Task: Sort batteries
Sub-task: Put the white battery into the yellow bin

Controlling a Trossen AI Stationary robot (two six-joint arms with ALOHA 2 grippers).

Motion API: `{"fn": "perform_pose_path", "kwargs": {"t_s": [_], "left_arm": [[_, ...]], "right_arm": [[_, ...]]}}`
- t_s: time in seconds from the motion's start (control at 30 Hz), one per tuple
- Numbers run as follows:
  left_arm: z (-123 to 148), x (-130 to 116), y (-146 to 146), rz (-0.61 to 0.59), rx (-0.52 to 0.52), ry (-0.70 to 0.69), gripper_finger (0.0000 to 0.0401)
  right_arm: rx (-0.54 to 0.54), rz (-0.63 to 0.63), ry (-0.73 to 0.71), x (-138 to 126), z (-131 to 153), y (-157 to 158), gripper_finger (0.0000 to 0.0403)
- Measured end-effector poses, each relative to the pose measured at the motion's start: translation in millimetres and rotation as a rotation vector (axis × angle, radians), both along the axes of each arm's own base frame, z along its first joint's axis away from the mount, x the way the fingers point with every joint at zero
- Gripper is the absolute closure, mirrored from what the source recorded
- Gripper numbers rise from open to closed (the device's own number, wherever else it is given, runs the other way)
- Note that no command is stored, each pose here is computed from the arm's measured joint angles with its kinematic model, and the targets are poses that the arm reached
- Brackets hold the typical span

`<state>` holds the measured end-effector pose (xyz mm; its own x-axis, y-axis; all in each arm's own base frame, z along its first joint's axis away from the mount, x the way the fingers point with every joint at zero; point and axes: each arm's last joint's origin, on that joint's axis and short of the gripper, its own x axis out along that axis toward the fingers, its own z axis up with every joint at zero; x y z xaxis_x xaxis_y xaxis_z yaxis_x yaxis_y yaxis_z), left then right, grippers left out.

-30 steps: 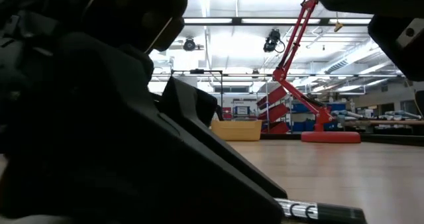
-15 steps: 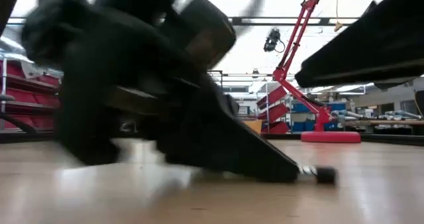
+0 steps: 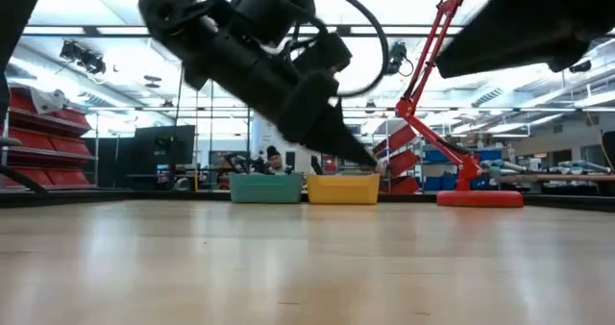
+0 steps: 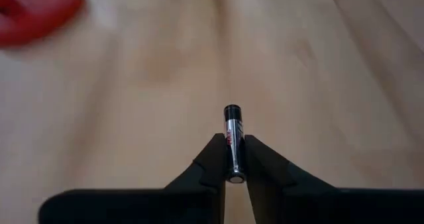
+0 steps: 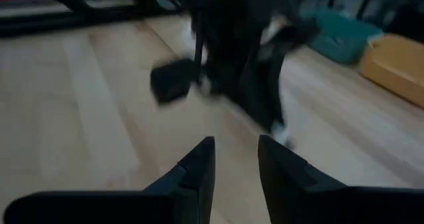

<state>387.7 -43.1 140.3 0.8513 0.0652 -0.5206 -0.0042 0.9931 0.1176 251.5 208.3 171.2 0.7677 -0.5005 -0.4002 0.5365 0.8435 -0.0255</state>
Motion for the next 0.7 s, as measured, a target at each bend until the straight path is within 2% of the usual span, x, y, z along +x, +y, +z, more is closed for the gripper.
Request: {"fn": "perform_pose_path", "kwargs": {"t_s": [0.13,0.27,0.5,0.6,0.7], "left_arm": [[28,-2,41,0.078,0.038,-0.053,0.0353],[46,-9,94,0.194,0.082,-0.097,0.0352],[58,-31,193,0.377,0.051,-0.154,0.035],[62,-36,221,0.429,0.054,-0.168,0.0349],[65,-30,242,0.448,0.053,-0.186,0.0349]], "right_arm": [[0.089,-0.011,0.153,-8,4,-15,0.03],[0.133,-0.057,0.271,-16,-2,-24,0.03],[0.175,-0.14,0.301,-31,-22,-36,0.03],[0.189,-0.165,0.321,-36,-30,-41,0.03],[0.208,-0.206,0.328,-40,-36,-47,0.03]]}}
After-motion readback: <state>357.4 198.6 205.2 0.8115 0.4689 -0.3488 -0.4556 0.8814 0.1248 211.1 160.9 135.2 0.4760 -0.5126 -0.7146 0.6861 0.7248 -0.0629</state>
